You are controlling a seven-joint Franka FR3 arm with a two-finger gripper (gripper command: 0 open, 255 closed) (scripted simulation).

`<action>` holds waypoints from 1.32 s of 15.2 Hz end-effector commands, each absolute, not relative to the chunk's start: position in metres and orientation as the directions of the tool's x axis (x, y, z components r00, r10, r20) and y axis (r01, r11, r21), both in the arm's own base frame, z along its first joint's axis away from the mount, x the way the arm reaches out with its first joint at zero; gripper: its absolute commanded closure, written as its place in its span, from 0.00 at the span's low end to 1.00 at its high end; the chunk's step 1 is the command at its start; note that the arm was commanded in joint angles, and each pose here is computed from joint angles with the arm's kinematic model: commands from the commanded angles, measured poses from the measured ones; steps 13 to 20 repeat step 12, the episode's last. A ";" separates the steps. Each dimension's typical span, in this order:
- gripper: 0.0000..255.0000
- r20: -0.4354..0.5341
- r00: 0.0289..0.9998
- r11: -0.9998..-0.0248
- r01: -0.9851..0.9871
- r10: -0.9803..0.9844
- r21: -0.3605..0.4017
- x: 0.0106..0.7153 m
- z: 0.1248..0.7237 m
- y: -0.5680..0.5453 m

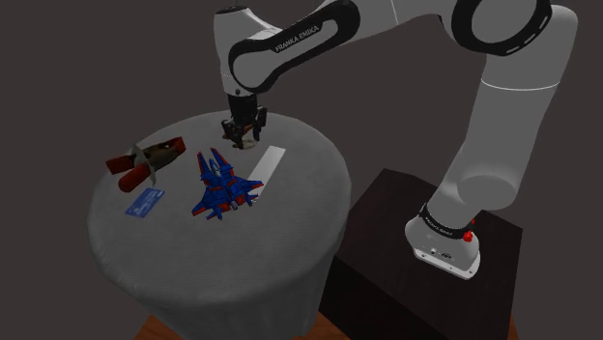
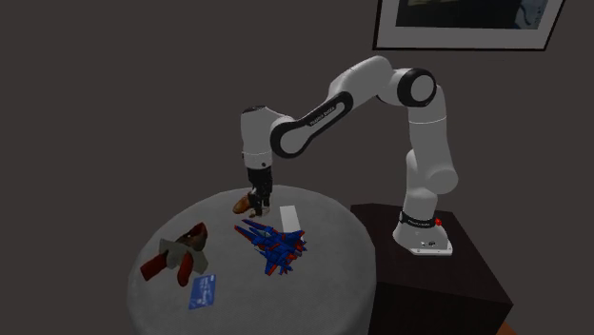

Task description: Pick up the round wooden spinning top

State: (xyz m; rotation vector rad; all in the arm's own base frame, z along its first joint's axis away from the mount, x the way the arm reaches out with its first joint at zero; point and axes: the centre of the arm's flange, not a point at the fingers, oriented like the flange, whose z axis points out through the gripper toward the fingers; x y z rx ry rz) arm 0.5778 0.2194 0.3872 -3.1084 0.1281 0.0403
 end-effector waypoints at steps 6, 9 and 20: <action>1.00 -0.027 0.996 -0.996 -0.083 -0.082 -0.029 0.579 0.425 0.218; 1.00 -0.027 0.996 -0.996 -0.083 -0.082 -0.029 0.579 0.441 0.218; 1.00 -0.027 0.996 -0.996 -0.083 -0.082 -0.029 0.579 0.447 0.218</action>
